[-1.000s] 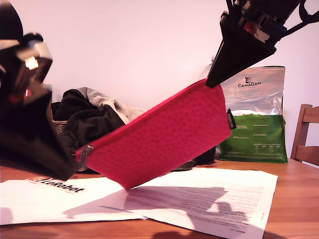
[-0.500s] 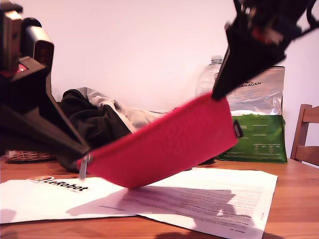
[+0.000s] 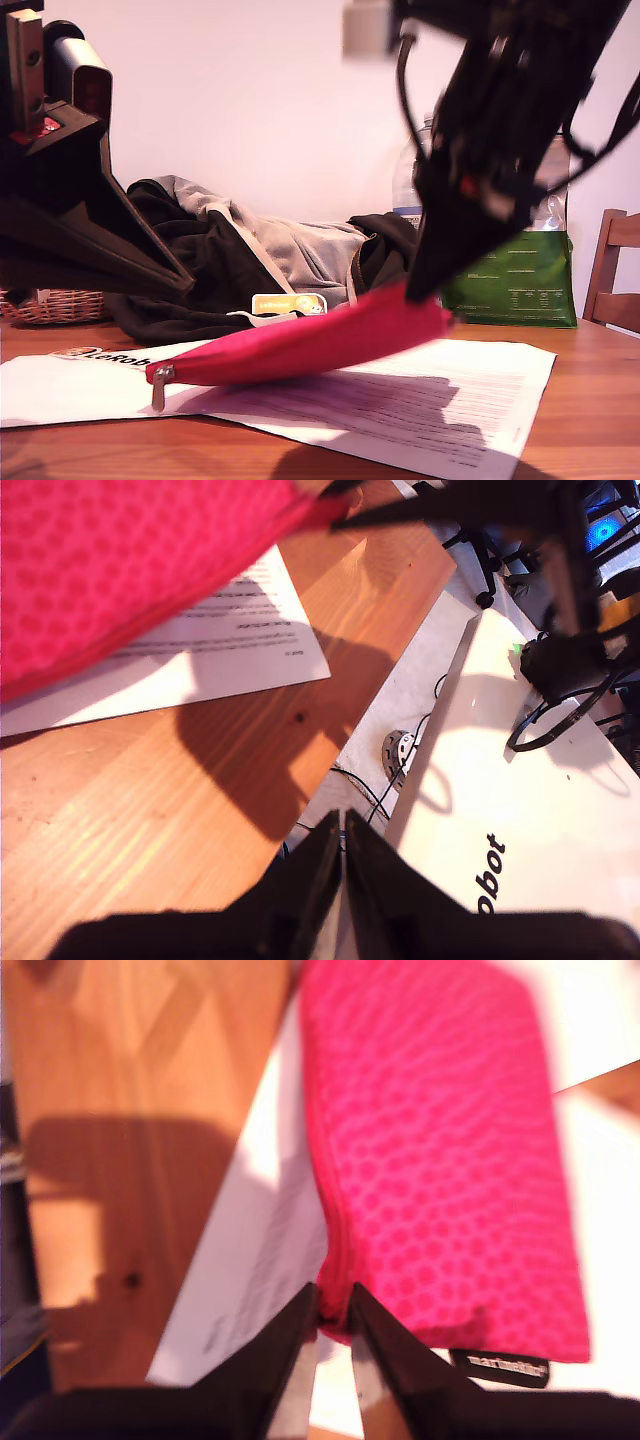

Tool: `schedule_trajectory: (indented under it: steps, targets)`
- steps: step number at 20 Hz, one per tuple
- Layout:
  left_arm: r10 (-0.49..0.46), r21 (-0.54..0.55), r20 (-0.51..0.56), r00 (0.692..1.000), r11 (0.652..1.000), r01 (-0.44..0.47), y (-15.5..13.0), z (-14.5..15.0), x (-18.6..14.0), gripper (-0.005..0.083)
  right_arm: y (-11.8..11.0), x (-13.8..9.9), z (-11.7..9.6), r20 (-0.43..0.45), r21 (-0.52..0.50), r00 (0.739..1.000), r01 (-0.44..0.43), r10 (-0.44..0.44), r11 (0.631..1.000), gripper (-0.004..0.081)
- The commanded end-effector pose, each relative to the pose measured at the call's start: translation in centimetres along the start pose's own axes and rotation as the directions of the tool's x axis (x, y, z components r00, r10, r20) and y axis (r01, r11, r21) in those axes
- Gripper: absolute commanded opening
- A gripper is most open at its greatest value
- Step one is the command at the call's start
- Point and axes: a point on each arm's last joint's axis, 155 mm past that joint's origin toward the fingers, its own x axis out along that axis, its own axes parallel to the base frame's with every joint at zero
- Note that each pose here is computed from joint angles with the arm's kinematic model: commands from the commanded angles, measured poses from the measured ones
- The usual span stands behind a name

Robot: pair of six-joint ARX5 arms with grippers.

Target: Close the zipper in the zip bag in front of you

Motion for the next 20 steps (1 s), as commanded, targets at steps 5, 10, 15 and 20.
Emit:
schedule_trajectory:
  steps: [5, 10, 15, 20]
  targets:
    - [0.005, 0.020, 0.002, 1.000, 1.000, -0.005, -0.1, -0.5, -0.1, -0.0019, 1.1, 1.6, -0.7, -0.043, 0.029, 0.997, -0.065, 0.066, 0.997, 0.0242]
    - [0.083, 0.076, 0.072, 0.994, 0.993, -0.089, 0.2, 1.0, -1.2, -0.0019, 1.0, 0.2, -0.3, -0.016, 0.053, 0.998, -0.056, 0.057, 0.997, 0.0260]
    - [0.192, 0.105, 0.142, 0.971, 0.973, -0.208, 1.4, 2.4, -2.4, -0.0019, 2.0, -1.8, 0.1, 0.023, 0.168, 0.995, -0.099, 0.096, 0.981, 0.0053]
    - [0.403, 0.132, 0.367, 0.838, 0.870, -0.476, 4.6, 7.6, -5.3, -0.0019, -3.5, -3.1, 5.5, 0.268, 0.506, 0.958, -0.053, -0.099, 0.861, -0.0013]
